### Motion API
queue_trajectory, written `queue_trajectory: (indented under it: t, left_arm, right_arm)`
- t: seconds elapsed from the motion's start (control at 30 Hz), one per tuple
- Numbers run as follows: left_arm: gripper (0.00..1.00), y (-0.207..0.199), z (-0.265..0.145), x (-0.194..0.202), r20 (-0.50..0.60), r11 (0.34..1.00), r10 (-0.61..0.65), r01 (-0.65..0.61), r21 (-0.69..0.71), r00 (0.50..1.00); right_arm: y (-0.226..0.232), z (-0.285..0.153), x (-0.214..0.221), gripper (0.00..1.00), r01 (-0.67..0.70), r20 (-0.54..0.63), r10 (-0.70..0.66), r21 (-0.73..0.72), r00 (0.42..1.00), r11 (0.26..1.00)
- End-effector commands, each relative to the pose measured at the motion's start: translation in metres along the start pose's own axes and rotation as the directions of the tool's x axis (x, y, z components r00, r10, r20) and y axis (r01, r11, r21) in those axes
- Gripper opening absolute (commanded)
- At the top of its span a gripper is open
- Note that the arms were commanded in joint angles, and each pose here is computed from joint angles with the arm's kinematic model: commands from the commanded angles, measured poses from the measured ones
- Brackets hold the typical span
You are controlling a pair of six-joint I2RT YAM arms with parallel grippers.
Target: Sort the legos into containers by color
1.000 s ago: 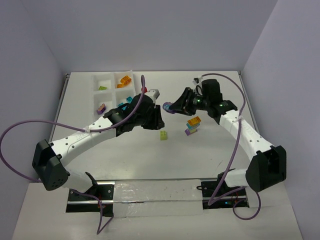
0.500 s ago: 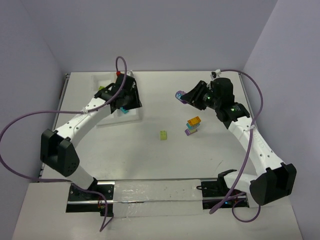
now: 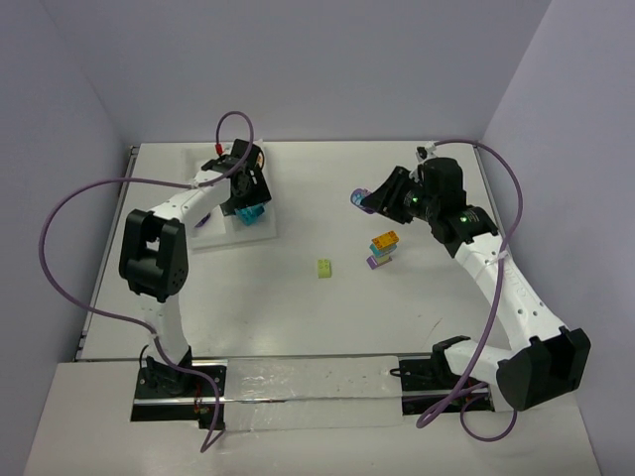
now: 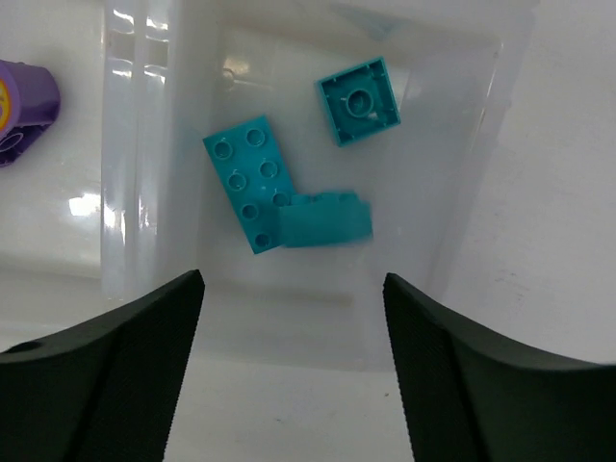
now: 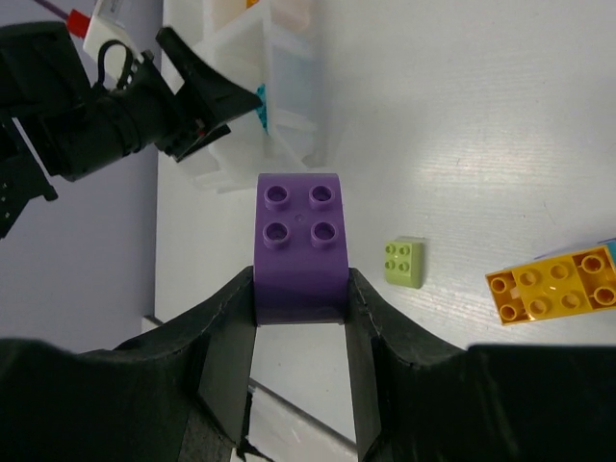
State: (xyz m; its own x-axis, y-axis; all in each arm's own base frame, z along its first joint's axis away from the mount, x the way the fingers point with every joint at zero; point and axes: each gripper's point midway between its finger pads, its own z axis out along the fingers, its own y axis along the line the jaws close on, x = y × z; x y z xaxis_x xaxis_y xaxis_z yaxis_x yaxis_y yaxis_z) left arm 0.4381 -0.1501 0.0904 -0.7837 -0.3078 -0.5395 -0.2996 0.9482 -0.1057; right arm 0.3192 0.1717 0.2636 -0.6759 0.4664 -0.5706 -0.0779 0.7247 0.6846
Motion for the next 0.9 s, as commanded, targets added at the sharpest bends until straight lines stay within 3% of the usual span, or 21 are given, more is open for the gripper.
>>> queue_trajectory:
  t: [0.0, 0.13, 0.2, 0.27, 0.3, 0.33, 0.43, 0.5, 0.57, 0.6, 0.87]
  left_arm:
    - [0.94, -0.015, -0.022, -0.037, 0.102, 0.999, -0.012, 0.007, 0.041, 0.995]
    - [0.94, -0.019, -0.055, -0.056, 0.158, 0.995, -0.017, 0.002, 0.096, 0.987]
    - [0.88, -0.037, -0.088, -0.058, 0.169, 0.965, -0.004, -0.041, 0.259, 0.986]
    - [0.84, -0.062, -0.133, -0.07, 0.233, 0.881, -0.01, -0.101, 0.462, 0.972]
    - [0.83, -0.075, -0.148, -0.061, 0.221, 0.812, 0.022, -0.146, 0.565, 0.975]
    - [0.83, -0.089, -0.164, -0.041, 0.192, 0.703, 0.08, -0.192, 0.685, 0.978]
    - [0.89, -0.109, -0.216, -0.017, 0.212, 0.421, 0.141, -0.252, 0.872, 0.967]
    - [0.93, -0.116, -0.243, 0.0, 0.198, 0.251, 0.196, -0.244, 0.937, 0.96]
    - [0.95, -0.118, -0.26, 0.018, 0.135, 0.129, 0.256, -0.172, 0.976, 0.957]
    - [0.96, -0.121, -0.271, 0.02, 0.161, 0.058, 0.263, -0.182, 0.982, 0.951]
    - [0.96, -0.133, -0.273, 0.049, 0.037, -0.009, 0.376, -0.037, 0.999, 0.926]
  right_arm:
    - [0.017, -0.006, -0.003, 0.0, 0.053, -0.022, -0.054, -0.061, 0.998, 0.997]
    - [0.029, -0.01, 0.0, 0.0, 0.094, -0.053, -0.101, -0.126, 0.993, 0.988]
    - [0.037, -0.011, 0.009, 0.0, 0.121, -0.094, -0.141, -0.192, 0.986, 0.974]
    - [0.047, -0.012, 0.016, 0.0, 0.128, -0.134, -0.168, -0.263, 0.977, 0.956]
    - [0.053, -0.014, 0.02, 0.0, 0.123, -0.153, -0.175, -0.302, 0.972, 0.945]
    - [0.06, -0.017, 0.024, 0.0, 0.112, -0.173, -0.181, -0.345, 0.968, 0.932]
    - [0.073, -0.023, 0.025, 0.0, 0.117, -0.163, -0.204, -0.428, 0.965, 0.896]
    - [0.079, -0.024, 0.025, 0.0, 0.12, -0.163, -0.217, -0.463, 0.962, 0.878]
    - [0.085, -0.027, 0.026, 0.0, 0.123, -0.162, -0.231, -0.496, 0.959, 0.86]
    - [0.087, -0.028, 0.026, 0.0, 0.13, -0.156, -0.239, -0.506, 0.958, 0.853]
    - [0.102, -0.027, 0.023, 0.0, 0.163, -0.156, -0.292, -0.549, 0.944, 0.82]
